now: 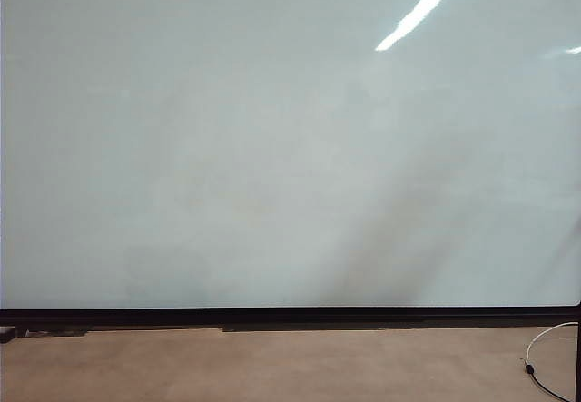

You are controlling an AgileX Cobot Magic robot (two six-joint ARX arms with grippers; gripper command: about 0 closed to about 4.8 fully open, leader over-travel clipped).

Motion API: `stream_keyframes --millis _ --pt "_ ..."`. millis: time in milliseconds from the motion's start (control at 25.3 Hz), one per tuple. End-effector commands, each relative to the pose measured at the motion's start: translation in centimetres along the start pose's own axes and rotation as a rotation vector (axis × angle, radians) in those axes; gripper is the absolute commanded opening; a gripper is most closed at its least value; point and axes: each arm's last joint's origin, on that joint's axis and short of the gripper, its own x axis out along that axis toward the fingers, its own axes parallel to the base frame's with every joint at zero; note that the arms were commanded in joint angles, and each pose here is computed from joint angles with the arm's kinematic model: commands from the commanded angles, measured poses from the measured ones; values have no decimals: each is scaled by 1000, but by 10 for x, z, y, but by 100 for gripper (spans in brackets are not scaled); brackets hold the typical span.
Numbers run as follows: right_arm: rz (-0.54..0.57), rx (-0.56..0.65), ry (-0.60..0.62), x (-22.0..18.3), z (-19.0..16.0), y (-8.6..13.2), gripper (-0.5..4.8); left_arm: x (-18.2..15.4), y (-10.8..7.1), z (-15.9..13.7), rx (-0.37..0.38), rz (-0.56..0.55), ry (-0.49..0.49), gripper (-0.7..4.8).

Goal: Pick up the pen on the shelf to the right of the whiteboard and draw a rectangle.

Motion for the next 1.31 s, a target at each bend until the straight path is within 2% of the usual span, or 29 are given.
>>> stream_keyframes --millis 40,752,910,1148,1306 --pt "-2 4 -16 0 2 0 -5 0 0 2 5 -4 -9 -4" --pt "-2 4 -20 0 3 0 -5 0 0 2 5 -4 -9 -4" --pt "3 7 -61 0 7 0 -5 0 0 2 5 -4 -9 -4" --pt "99 5 -215 -3 24 1 -5 0 0 2 5 -4 -9 -4" --pt "92 7 -189 -6 38 0 -5 0 0 2 5 -4 -9 -4"
